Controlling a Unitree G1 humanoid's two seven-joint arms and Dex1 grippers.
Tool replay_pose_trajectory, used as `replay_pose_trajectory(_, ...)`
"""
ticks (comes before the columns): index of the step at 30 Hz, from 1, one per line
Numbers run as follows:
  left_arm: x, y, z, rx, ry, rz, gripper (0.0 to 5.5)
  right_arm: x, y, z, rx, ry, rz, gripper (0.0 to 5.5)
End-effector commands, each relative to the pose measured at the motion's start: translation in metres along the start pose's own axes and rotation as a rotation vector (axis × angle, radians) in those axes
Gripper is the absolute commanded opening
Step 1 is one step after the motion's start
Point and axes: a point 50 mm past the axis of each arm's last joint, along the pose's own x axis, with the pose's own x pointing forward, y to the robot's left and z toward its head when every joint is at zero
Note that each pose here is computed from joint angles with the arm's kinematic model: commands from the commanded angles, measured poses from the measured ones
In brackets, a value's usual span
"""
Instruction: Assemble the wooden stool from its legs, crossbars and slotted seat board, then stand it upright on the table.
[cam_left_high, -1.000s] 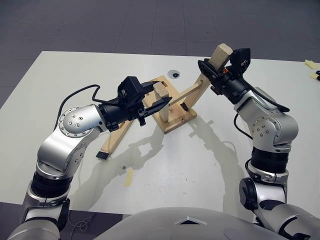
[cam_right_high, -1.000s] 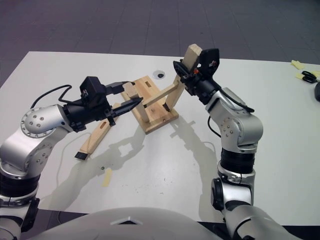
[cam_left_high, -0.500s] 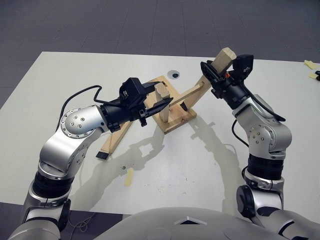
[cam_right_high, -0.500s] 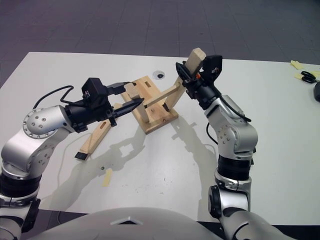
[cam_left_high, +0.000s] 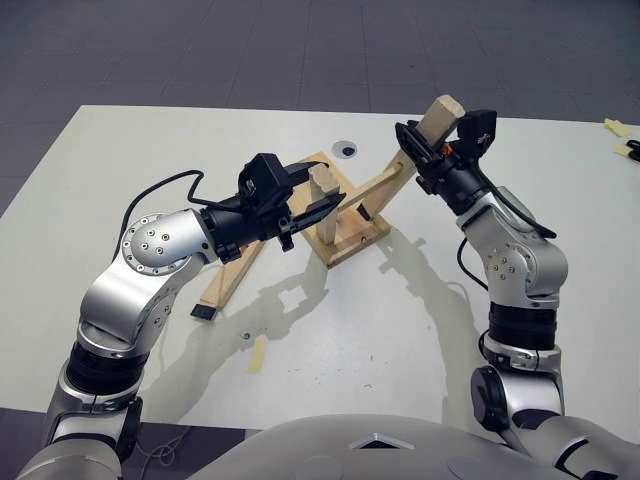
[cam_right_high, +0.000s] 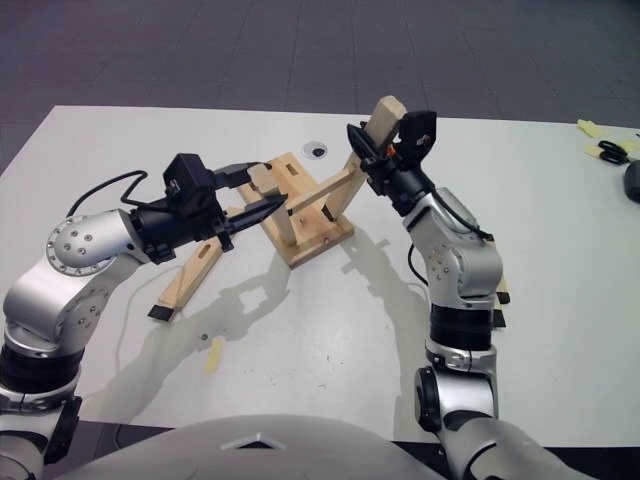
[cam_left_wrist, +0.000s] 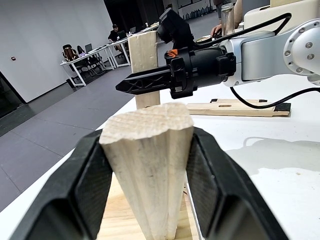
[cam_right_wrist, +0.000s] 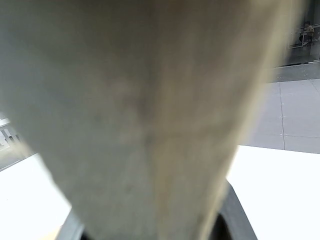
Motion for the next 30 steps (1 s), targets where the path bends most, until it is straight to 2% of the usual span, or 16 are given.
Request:
replay_pose_trajectory(1, 0.003, -0.015, -0.032, -0.092, 0.167, -0.079, 2.03, 0.007, 0.038, -0.05, 0.051, 0.36, 0.262, 1.02)
replay_pose_trajectory(7, 0.001, -0.016, -0.033, -0.094, 0.169, -0.061, 2.03, 0.005, 0.043, -0.052, -0.064, 0.538, 0.34, 1.02)
replay_pose_trajectory(11, 0.003, -0.017, -0.033, -0.093, 0.166, -0.054, 2.03, 0.007, 0.044, -0.054, -0.057, 0.619, 0.329, 1.02)
replay_pose_trajectory(16, 0.004, -0.021, -0.034, -0.097, 0.165, -0.051, 2.03, -0.02, 0.028, -0.087, 0.007, 0.826, 0.217, 1.02)
replay_pose_trajectory(20, 0.003, -0.024, -0.036, -0.104, 0.17, -0.047, 2.03, -0.03, 0.029, -0.088, -0.003, 0.843, 0.233, 1.02)
replay_pose_trajectory(24, 0.004, -0.026, -0.035, -0.105, 0.168, -0.054, 2.03, -0.049, 0.026, -0.102, -0.113, 0.914, 0.265, 1.02)
replay_pose_trajectory(28, 0.005, -0.028, -0.035, -0.103, 0.169, -0.06, 2.03, -0.055, 0.018, -0.107, 0.141, 0.959, 0.105, 1.03)
replay_pose_trajectory(30, 0.005, -0.029, -0.035, -0.105, 0.171, -0.066, 2.03, -0.059, 0.011, -0.106, 0.176, 0.968, 0.049, 1.03)
